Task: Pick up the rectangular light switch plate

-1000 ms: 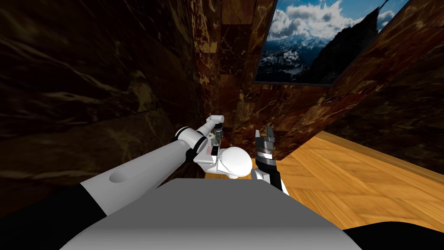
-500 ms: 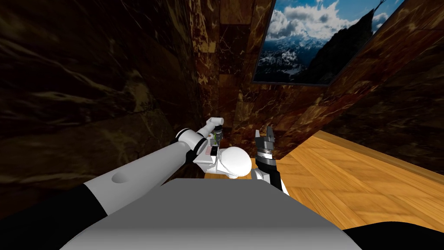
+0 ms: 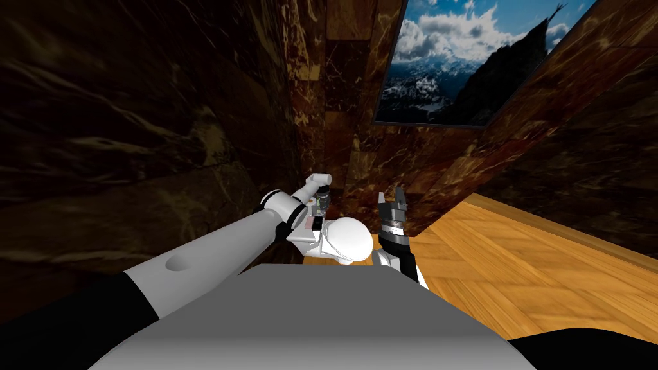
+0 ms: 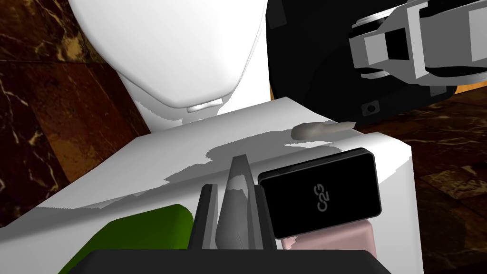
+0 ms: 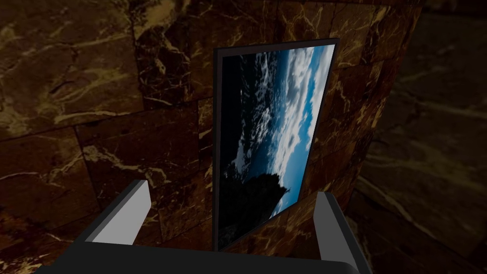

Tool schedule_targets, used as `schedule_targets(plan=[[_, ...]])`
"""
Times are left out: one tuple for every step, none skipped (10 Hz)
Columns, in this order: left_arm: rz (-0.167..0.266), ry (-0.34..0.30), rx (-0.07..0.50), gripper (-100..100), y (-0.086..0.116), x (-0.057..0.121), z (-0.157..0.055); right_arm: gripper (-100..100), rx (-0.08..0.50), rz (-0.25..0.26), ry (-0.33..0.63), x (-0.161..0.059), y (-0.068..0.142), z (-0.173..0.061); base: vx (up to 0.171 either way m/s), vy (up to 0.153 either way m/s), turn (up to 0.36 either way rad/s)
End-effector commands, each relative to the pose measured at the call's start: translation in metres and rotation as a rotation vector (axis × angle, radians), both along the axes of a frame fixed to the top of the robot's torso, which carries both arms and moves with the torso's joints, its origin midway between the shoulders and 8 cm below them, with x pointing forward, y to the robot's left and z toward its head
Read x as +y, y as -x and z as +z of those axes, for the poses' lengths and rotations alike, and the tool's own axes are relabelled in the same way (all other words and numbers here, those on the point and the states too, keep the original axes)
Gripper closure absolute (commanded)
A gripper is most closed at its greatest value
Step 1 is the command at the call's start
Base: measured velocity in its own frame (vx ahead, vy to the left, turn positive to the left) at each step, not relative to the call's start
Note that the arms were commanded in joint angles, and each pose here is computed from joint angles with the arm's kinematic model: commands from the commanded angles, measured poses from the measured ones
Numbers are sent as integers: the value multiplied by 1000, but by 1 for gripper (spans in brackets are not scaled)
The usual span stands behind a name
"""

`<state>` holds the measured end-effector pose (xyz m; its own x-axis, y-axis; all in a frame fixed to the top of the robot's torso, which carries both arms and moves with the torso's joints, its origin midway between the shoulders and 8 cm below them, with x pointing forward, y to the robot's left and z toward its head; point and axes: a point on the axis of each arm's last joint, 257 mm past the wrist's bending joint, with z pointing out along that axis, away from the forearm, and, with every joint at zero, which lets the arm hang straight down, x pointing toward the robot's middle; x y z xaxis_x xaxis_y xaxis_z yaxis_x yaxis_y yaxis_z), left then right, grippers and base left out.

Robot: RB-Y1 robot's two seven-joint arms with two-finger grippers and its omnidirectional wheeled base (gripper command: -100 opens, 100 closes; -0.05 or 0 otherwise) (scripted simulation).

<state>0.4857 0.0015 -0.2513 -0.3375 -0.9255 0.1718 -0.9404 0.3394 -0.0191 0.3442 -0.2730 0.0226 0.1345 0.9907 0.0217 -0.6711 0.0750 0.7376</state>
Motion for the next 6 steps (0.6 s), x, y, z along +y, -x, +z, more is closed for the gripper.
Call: schedule_targets(plan=[[0, 0, 0, 0, 0, 0, 0, 0, 0, 0, 0, 0, 0, 0, 0, 0, 0], [-6, 1, -4, 100, -1, -2, 14, 0, 0, 0, 0, 0, 0, 0, -2, 10, 48], [-6, 1, -4, 100, -1, -2, 14, 0, 0, 0, 0, 0, 0, 0, 2, 13, 25], [-8, 1, -4, 100, -2, -3, 21, 0, 0, 0, 0, 0, 0, 0, -1, 12, 14], [-7, 2, -6, 100, -3, -2, 17, 0, 0, 0, 0, 0, 0, 0, 1, 5, 5], [-7, 1, -4, 0, -2, -1, 19, 0, 0, 0, 0, 0, 0, 0, 0, 0, 0]])
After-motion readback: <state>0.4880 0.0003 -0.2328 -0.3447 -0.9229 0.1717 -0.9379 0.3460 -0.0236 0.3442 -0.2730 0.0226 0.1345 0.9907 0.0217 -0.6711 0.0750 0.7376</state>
